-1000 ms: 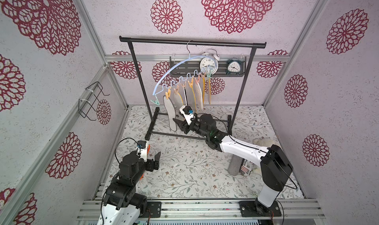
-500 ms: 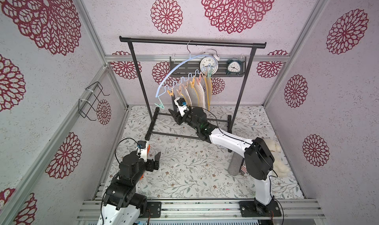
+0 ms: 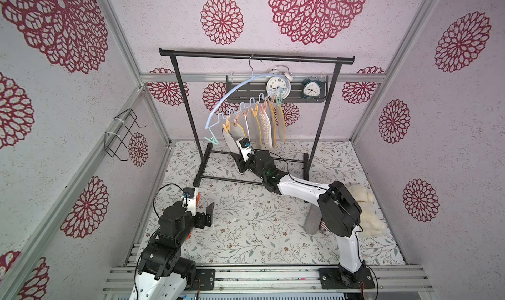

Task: Take the shoe insoles off the hanger
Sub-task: Remove the insole from the hanger.

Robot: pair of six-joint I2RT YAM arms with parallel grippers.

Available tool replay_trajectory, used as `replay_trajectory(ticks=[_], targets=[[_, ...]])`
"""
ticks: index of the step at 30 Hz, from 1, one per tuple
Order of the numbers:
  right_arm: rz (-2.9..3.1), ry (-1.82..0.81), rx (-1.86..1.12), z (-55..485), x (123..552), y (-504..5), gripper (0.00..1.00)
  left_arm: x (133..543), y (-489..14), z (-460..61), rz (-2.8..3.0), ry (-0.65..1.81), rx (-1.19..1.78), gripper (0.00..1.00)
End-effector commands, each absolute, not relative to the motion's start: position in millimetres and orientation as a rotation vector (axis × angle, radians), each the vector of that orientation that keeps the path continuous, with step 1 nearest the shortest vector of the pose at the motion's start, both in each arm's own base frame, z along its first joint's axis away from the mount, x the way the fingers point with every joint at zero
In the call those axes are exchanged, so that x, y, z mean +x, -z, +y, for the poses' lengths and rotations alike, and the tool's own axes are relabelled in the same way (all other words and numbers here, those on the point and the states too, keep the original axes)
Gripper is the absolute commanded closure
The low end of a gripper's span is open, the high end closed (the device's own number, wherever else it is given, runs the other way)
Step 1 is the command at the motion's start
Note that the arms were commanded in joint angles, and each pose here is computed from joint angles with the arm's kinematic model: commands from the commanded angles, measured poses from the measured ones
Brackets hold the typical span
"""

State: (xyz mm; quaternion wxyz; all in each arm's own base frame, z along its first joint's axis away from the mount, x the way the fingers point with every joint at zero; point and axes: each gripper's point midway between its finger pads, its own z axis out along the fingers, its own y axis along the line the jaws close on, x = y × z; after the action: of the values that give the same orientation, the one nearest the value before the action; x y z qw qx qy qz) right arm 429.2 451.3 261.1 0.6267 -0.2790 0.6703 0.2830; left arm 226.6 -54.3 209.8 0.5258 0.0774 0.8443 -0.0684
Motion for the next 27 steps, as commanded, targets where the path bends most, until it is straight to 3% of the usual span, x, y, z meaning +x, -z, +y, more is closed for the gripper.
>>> replay_trajectory(ticks=[1,5,13,22,27], targets=[[1.402,-0.752,-0.613,445.2,419.1,-309.7,0.75,226.8,-219.2,-57.5,2.000,0.178,0.195,0.05],[1.379,-0.846,-0.634,440.7,406.8,-314.4,1.00,226.7,-222.7,-60.7,1.996,0.199,0.203,0.06],[1.336,-1.060,-0.742,420.8,363.2,-315.2,1.00,239.0,-254.8,-95.6,1.939,0.361,0.368,0.08],[1.312,-1.210,-0.822,391.1,324.3,-309.3,1.00,314.8,-293.4,-114.4,1.765,0.662,0.504,0.11],[1.331,-1.252,-0.888,389.9,312.7,-304.3,1.00,349.7,-342.3,-136.7,1.667,0.777,0.649,0.13]])
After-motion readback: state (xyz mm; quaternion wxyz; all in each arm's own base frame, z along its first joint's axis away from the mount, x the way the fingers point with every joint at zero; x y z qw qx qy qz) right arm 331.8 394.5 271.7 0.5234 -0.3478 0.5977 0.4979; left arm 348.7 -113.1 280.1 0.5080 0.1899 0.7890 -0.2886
